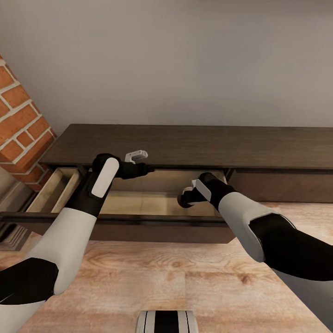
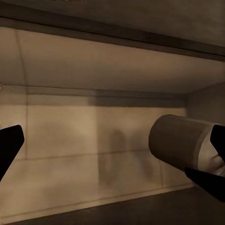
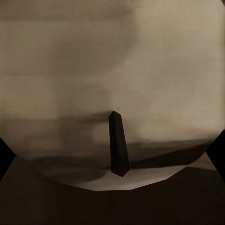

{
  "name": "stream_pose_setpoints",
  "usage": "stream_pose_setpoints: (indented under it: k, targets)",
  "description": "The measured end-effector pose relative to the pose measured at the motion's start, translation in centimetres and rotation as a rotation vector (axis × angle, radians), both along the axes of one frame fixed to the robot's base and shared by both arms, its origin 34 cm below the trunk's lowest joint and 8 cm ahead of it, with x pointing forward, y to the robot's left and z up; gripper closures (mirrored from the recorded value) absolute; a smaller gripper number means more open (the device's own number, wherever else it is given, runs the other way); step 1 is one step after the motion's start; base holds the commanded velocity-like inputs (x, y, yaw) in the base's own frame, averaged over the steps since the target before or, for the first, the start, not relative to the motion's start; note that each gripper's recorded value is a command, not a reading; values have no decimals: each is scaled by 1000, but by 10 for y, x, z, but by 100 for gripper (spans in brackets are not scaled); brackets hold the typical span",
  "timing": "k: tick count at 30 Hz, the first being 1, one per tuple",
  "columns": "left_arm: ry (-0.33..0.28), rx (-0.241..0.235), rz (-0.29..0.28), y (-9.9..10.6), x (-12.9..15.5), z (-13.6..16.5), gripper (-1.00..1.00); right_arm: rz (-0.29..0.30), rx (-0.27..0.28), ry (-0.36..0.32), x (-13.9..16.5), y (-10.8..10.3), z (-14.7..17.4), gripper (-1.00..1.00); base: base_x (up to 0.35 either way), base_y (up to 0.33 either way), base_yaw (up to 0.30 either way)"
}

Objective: Place each of the two pumpkins and all three candles from the living room inside a cabinet in the living room (use any cabinet), then make sure every cabinet is closed, and position the cauldron so it is next to a table in the living room.

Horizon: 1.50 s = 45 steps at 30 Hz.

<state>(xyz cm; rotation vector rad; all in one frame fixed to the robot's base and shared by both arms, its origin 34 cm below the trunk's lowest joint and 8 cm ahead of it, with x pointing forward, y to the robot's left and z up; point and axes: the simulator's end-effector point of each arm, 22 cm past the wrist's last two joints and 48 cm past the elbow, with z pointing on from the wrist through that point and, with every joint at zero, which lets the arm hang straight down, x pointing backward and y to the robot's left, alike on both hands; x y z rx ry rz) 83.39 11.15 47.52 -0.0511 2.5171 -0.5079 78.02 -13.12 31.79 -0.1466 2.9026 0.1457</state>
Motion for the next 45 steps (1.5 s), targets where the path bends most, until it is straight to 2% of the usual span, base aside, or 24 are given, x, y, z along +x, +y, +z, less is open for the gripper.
stream_pose_setpoints:
  k: [14, 40, 45]
  targets:
    - [68, -1, -3, -1, -3, -52, -100, 0, -7, 70, -14, -1, -50, 100, 0, 0, 0]
    - [67, -8, -4, -2, -3, -52, -100, -1, -16, 87, -21, -4, -54, 100, 30, 6, 0]
    - [88, -8, -4, -2, -5, -68, -100, -1, -17, 111, -27, -5, -70, 100, 0, 0, 0]
